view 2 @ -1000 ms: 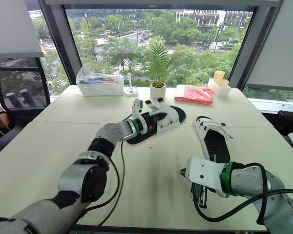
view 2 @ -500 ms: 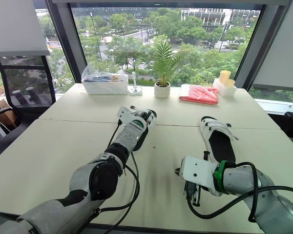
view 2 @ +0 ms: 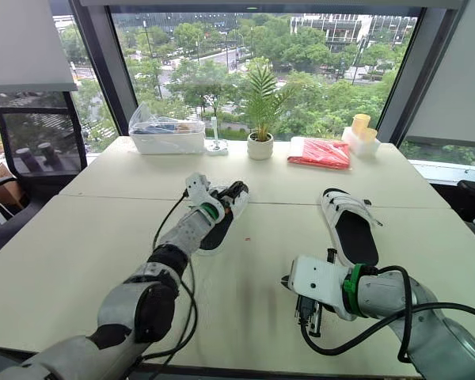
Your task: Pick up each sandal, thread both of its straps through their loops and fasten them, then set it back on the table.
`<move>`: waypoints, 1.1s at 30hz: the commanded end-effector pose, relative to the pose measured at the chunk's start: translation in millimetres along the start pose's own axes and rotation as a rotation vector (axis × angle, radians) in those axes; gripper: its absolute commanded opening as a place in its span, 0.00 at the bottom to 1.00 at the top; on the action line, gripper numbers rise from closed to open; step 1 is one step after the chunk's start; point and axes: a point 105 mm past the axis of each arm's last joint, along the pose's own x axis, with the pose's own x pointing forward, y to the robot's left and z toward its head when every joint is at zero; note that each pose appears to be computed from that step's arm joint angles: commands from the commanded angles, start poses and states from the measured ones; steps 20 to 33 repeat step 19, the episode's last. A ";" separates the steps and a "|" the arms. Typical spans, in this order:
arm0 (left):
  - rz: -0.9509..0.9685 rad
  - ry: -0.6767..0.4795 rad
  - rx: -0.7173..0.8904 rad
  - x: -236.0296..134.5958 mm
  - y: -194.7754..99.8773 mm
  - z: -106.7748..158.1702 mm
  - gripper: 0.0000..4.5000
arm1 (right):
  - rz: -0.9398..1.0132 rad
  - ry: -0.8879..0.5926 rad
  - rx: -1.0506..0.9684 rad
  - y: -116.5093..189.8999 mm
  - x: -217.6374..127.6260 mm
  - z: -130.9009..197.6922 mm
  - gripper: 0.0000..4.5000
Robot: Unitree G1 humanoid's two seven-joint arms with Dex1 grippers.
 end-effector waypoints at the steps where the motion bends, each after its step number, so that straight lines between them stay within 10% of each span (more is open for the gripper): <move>1: -0.148 0.010 0.210 -22.1 -18.0 27.5 0.99 | -0.020 -0.027 -0.026 -6.6 -1.5 2.7 0.00; 19: -0.309 0.261 0.679 -155.0 14.6 28.3 0.99 | -0.186 -0.016 0.069 -52.2 -27.7 -26.9 0.00; 33: -0.309 0.261 0.679 -155.0 14.6 28.3 0.99 | -0.186 -0.016 0.069 -52.2 -27.7 -26.9 0.00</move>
